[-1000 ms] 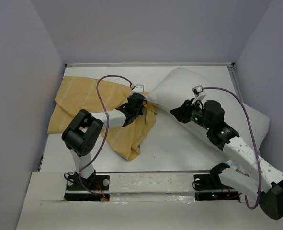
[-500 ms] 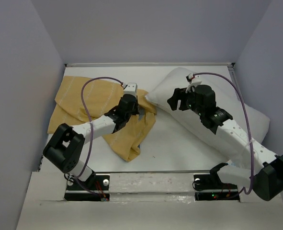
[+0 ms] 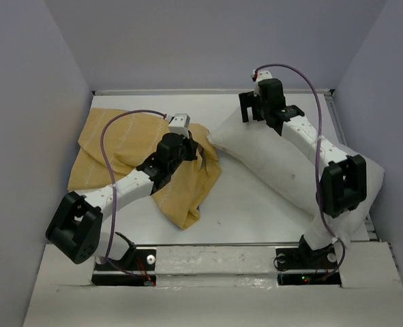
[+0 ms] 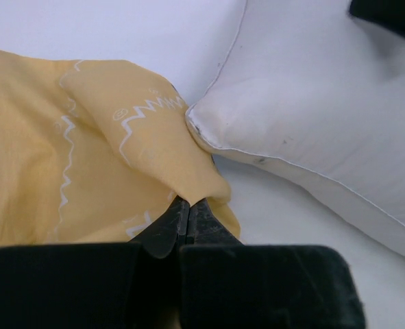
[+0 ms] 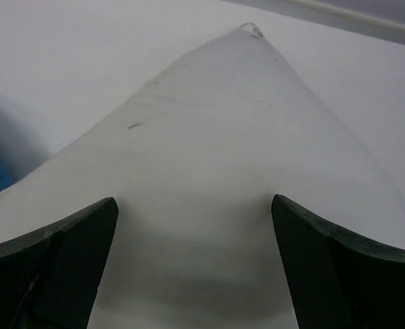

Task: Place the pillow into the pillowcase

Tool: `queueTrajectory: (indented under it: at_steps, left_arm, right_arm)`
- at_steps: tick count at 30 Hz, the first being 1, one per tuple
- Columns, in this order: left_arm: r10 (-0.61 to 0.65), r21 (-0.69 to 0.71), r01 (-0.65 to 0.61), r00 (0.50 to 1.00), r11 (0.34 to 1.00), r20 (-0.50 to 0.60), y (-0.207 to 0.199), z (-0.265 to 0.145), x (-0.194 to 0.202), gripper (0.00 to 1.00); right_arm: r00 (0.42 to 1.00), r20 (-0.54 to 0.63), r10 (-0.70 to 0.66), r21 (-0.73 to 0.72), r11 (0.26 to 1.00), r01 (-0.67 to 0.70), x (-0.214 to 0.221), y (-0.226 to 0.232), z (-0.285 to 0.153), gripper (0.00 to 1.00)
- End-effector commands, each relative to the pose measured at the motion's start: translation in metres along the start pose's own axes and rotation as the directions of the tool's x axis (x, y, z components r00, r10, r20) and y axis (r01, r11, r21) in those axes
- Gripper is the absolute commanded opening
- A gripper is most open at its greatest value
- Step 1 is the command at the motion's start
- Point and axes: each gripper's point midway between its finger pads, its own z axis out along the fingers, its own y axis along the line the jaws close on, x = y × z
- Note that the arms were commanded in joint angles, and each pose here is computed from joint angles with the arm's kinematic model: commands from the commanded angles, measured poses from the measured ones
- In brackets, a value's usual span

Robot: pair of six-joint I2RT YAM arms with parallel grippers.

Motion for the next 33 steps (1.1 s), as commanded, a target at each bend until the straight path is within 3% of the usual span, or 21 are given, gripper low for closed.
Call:
queueTrajectory:
  at_steps: [1, 2, 3, 4, 5, 6, 9, 10, 13, 14, 17, 19, 20, 25, 28, 33]
  left_arm:
    - [-0.061, 0.098, 0.050, 0.992, 0.994, 0.112, -0.018, -0.010, -0.037, 0.00]
    - [-0.065, 0.105, 0.054, 0.992, 0.993, 0.112, -0.018, -0.010, -0.038, 0.00]
    - [-0.068, 0.106, 0.056, 0.991, 0.993, 0.115, -0.018, -0.010, -0.039, 0.00]
    - [-0.070, 0.106, 0.058, 0.991, 0.993, 0.116, -0.017, -0.010, -0.039, 0.00]
    - [-0.076, 0.103, 0.064, 0.990, 0.993, 0.117, -0.015, -0.010, -0.040, 0.00]
    - [-0.080, 0.110, 0.067, 0.990, 0.992, 0.120, -0.015, -0.010, -0.042, 0.00]
    - [-0.100, 0.116, 0.086, 0.987, 0.990, 0.124, -0.010, -0.009, -0.045, 0.00]
    - [-0.106, 0.120, 0.091, 0.987, 0.989, 0.123, -0.009, -0.008, -0.045, 0.00]
    - [-0.146, 0.133, 0.128, 0.980, 0.983, 0.136, -0.002, -0.006, -0.050, 0.00]
    - [-0.156, 0.180, 0.132, 0.979, 0.975, 0.130, -0.009, -0.007, -0.052, 0.00]
    - [-0.202, 0.201, 0.172, 0.969, 0.964, 0.140, -0.001, -0.006, -0.063, 0.00]
    - [-0.222, 0.240, 0.185, 0.965, 0.953, 0.139, -0.003, -0.008, -0.071, 0.00]
    - [-0.239, 0.255, 0.196, 0.960, 0.947, 0.149, 0.001, -0.009, -0.078, 0.00]
    - [-0.262, 0.295, 0.210, 0.953, 0.932, 0.151, 0.002, -0.011, -0.096, 0.00]
    - [-0.262, 0.297, 0.208, 0.952, 0.932, 0.158, 0.001, -0.013, -0.101, 0.00]
    - [-0.258, 0.282, 0.207, 0.953, 0.937, 0.157, 0.003, -0.012, -0.103, 0.00]
  right_arm:
    - [0.979, -0.190, -0.077, -0.015, 0.997, 0.075, 0.038, -0.006, 0.047, 1.00]
    - [0.960, -0.266, -0.087, -0.042, 0.996, 0.079, 0.060, -0.004, 0.062, 0.97]
    - [0.968, -0.236, -0.083, -0.111, 0.992, 0.058, 0.045, 0.009, 0.065, 0.89]
    - [0.969, -0.234, -0.080, -0.131, 0.990, 0.050, 0.044, 0.014, 0.067, 0.39]
    - [0.972, -0.226, -0.058, -0.126, 0.992, 0.030, 0.040, 0.015, 0.067, 0.04]
    - [0.979, -0.202, -0.039, -0.088, 0.996, 0.021, 0.031, 0.009, 0.065, 0.00]
    - [1.000, 0.001, 0.022, -0.022, 1.000, -0.022, -0.024, -0.010, 0.025, 0.00]
    - [0.995, 0.089, 0.048, -0.033, 0.998, -0.045, -0.045, -0.017, -0.015, 0.00]
    - [0.957, 0.266, 0.116, -0.242, 0.969, -0.050, -0.073, 0.003, -0.099, 0.00]
    - [0.949, 0.274, 0.155, -0.382, 0.923, -0.040, -0.073, 0.025, -0.122, 0.00]
    - [0.944, 0.244, 0.221, -0.588, 0.808, -0.037, -0.035, 0.057, -0.172, 0.00]
    - [0.935, 0.231, 0.269, -0.721, 0.693, -0.021, -0.021, 0.082, -0.197, 0.00]
    - [0.946, 0.197, 0.257, -0.802, 0.598, 0.004, 0.002, 0.102, -0.216, 0.00]
    - [0.976, 0.122, 0.181, -0.917, 0.396, 0.041, 0.053, 0.144, -0.264, 0.00]
    - [0.981, 0.109, 0.158, -0.933, 0.356, 0.046, 0.075, 0.154, -0.275, 0.00]
    - [0.990, 0.046, 0.131, -0.937, 0.350, -0.002, 0.102, 0.161, -0.278, 0.00]
